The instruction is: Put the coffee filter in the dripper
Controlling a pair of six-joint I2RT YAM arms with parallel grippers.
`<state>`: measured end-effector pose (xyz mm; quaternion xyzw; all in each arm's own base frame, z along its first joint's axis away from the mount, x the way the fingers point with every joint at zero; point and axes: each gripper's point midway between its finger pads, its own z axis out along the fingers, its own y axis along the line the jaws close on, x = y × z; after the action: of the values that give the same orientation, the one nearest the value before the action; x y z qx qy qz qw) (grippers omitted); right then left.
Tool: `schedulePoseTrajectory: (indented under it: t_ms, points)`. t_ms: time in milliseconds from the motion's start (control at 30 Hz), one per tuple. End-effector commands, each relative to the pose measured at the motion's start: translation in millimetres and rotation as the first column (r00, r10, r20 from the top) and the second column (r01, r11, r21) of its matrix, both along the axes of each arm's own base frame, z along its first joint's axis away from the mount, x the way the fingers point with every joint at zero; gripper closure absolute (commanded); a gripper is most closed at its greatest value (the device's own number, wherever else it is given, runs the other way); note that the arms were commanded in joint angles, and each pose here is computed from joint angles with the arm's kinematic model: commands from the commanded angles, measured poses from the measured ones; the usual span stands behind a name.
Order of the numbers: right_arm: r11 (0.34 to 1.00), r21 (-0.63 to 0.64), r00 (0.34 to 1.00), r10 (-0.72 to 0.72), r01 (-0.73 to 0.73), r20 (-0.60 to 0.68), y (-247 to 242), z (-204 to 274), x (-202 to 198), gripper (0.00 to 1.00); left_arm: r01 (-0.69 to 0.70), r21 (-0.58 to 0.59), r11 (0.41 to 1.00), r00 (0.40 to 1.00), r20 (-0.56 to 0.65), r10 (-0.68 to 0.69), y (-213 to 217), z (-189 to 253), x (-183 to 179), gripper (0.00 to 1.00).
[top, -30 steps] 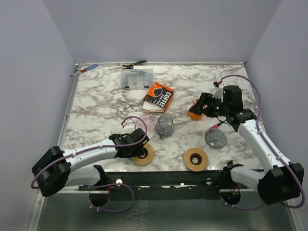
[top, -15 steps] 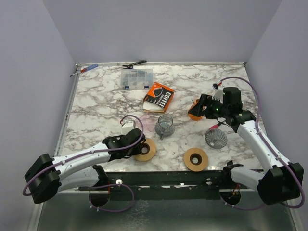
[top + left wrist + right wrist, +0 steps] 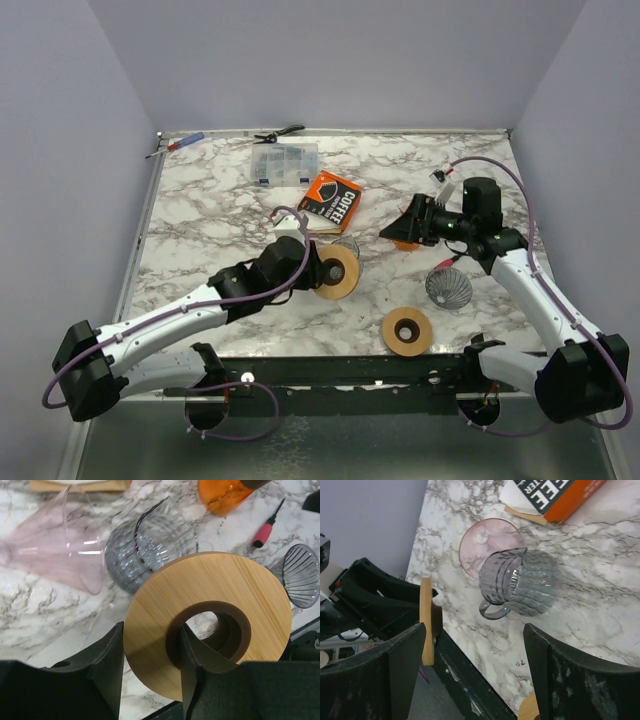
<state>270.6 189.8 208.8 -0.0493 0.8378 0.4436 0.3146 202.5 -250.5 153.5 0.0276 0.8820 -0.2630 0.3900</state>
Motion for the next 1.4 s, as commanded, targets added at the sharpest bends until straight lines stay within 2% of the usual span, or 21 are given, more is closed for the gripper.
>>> schedulePoseTrajectory:
  t_ms: [0,133,233,400,500,600,700,767,800,867,900,1133,1367]
  points:
    - [0.987,0.086,0.991,0.134,-0.134,0.006,24.8,9.5,-17.8,0.17,0.046,-0.003,0.999,0.990,0.133,-0.045,-25.3,37.0,25.1,1.00]
    - [0.974,0.102,0.980,0.201,-0.200,0.002,49.2,10.6,-29.0,0.18,0.049,0.019,0.999,0.985,0.163,-0.051,-36.4,45.0,37.5,1.00]
    - [0.970,0.103,0.975,0.223,-0.220,-0.010,59.4,8.4,-32.5,0.28,0.062,0.012,0.998,0.984,0.169,-0.063,-43.6,47.0,40.2,1.00]
    - [0.964,0.107,0.968,0.247,-0.241,-0.040,69.1,3.3,-35.4,0.58,0.057,-0.004,0.998,0.983,0.177,-0.055,-44.1,49.7,41.4,1.00]
    - [0.967,0.103,0.970,0.240,-0.234,-0.041,69.5,2.4,-33.6,0.82,0.046,-0.012,0.999,0.981,0.190,-0.043,-40.5,52.8,41.6,1.00]
    - [0.967,0.101,0.970,0.239,-0.234,-0.036,69.9,2.0,-32.5,0.99,0.038,-0.019,0.999,0.979,0.201,-0.034,-37.2,55.5,41.0,0.92]
    - [0.970,0.086,0.972,0.231,-0.227,-0.040,68.7,-2.2,-30.5,1.00,0.041,-0.019,0.999,0.977,0.213,-0.036,-35.0,57.4,40.4,0.69]
    - [0.976,0.074,0.976,0.210,-0.205,-0.054,67.0,-5.7,-28.8,1.00,0.055,-0.014,0.998,0.974,0.222,-0.050,-34.8,59.9,39.3,0.34]
    - [0.979,0.069,0.979,0.198,-0.194,-0.056,65.6,-6.7,-27.6,1.00,0.063,-0.012,0.998,0.972,0.229,-0.059,-34.7,62.1,39.1,0.22]
    - [0.984,0.056,0.984,0.171,-0.168,-0.054,62.3,-8.6,-24.7,1.00,0.069,-0.028,0.997,0.972,0.229,-0.061,-33.5,66.2,39.4,0.06]
    - [0.986,0.050,0.985,0.162,-0.160,-0.053,60.6,-10.1,-23.5,1.00,0.075,-0.044,0.996,0.973,0.222,-0.064,-33.2,68.1,39.5,0.02]
    - [0.982,0.102,0.986,0.164,-0.160,-0.037,39.0,-7.8,-17.5,1.00,0.122,-0.186,0.975,0.986,0.134,-0.098,-25.1,69.0,49.4,0.01]
    - [0.956,0.193,0.975,0.216,-0.222,0.051,19.7,17.2,-23.6,1.00,0.196,-0.346,0.917,0.979,0.116,-0.166,-17.0,77.9,46.0,0.01]
